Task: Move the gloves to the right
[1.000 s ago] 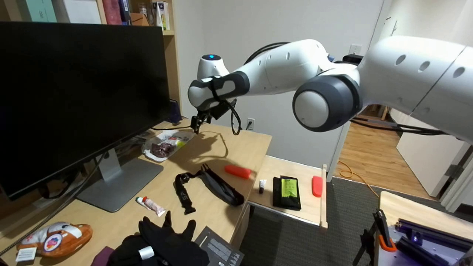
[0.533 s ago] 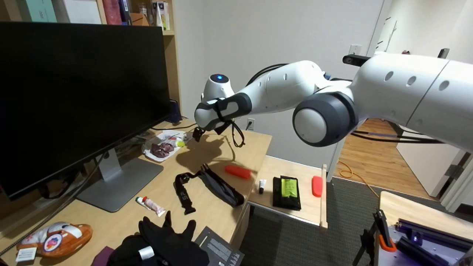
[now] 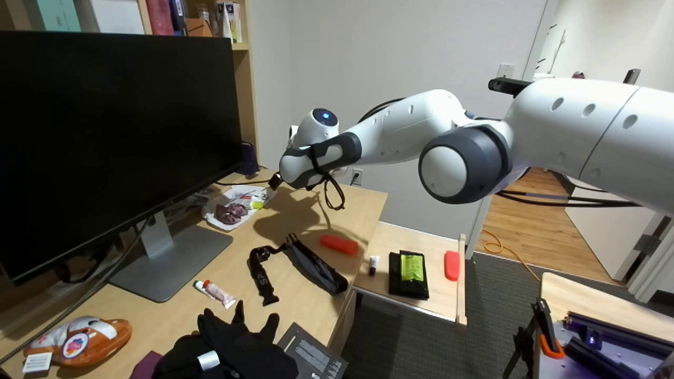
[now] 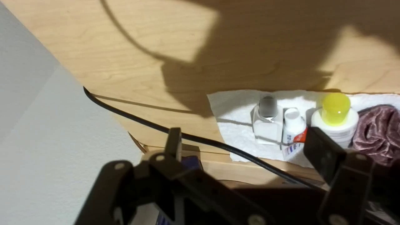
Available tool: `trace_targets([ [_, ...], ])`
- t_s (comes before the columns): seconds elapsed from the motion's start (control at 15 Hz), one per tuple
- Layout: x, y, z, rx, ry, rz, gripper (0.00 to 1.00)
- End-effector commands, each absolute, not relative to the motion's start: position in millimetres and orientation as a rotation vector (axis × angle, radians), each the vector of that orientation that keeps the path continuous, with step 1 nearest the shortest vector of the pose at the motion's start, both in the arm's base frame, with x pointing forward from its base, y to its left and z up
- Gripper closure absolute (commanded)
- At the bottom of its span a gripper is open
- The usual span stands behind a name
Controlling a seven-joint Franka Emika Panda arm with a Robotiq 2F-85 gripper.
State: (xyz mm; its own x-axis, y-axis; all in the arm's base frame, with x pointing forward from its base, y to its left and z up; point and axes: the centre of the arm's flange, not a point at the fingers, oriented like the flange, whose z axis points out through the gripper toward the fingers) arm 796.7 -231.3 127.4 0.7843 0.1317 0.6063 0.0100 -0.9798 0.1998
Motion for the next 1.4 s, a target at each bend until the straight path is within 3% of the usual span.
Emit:
trace_targets([
  [0.0,816,-243,113,2.848,0.144,0.91,0.0],
  [1.2,741,-119,304,3.028,0.587,-0.087,0.0],
  [1.27,742,-113,306,3.024,0.61,-0.124,0.0],
  [1.33,786,-128,300,3.068,0.523,-0.025,0.0],
])
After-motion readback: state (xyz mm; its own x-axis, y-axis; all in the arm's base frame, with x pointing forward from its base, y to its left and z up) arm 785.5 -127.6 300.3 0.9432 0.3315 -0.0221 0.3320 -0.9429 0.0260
